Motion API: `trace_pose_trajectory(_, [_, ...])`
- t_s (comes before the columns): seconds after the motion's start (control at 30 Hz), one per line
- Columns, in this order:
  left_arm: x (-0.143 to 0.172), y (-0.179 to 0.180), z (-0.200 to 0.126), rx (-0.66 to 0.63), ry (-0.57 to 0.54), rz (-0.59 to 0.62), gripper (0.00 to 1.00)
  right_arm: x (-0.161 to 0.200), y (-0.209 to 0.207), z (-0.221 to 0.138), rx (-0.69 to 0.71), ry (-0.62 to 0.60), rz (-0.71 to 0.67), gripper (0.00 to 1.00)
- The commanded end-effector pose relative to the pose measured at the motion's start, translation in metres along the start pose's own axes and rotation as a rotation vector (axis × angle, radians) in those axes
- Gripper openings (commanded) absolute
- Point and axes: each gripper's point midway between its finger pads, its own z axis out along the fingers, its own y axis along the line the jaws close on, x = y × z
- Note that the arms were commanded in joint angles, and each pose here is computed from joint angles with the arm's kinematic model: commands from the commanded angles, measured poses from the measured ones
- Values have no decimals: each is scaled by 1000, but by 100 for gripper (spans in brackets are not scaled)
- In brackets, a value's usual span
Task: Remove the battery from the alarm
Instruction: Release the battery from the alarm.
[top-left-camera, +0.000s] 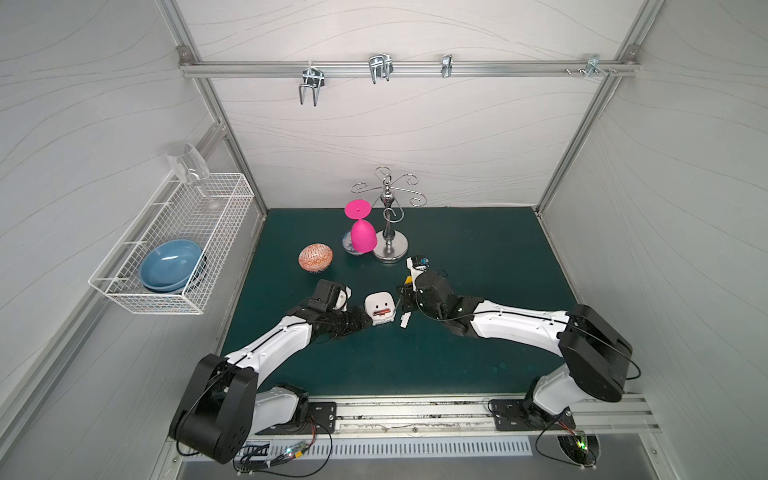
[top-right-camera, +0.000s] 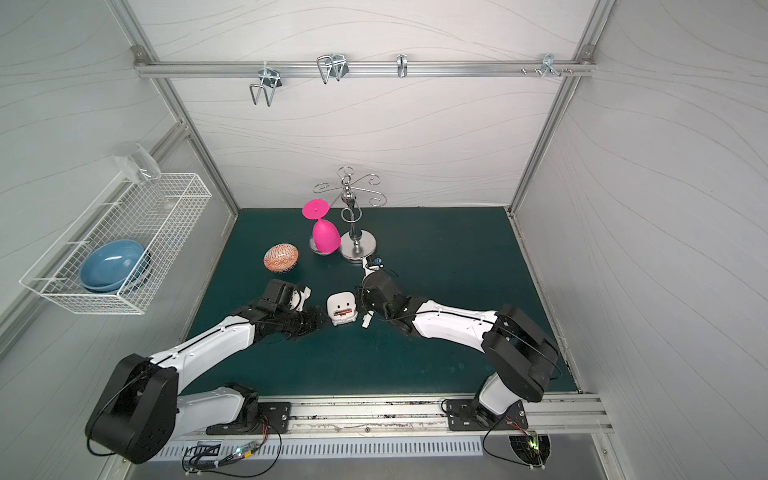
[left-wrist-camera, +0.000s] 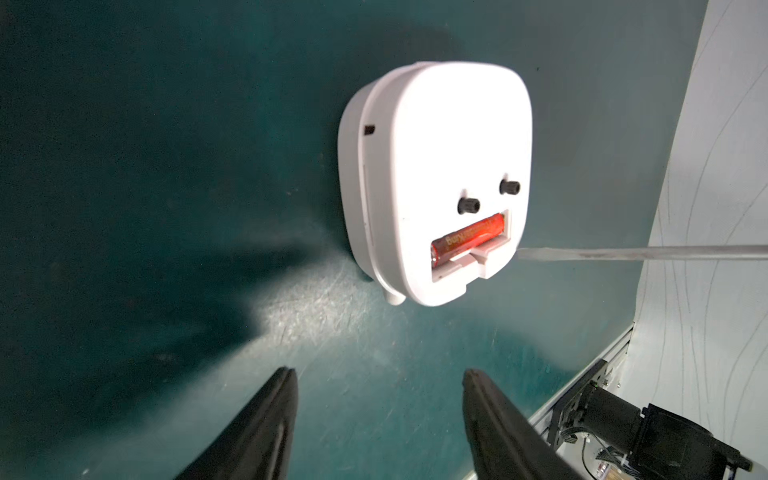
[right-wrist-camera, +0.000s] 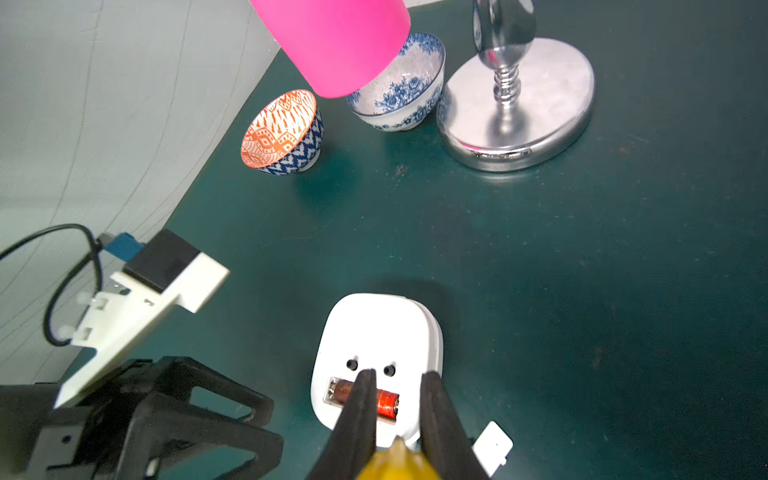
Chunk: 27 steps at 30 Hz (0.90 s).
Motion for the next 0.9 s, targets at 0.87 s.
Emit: trace_pose_trajectory(0.87, [-39,-2,29,13,-2,5,49,13,7,24,1,17,-62,0])
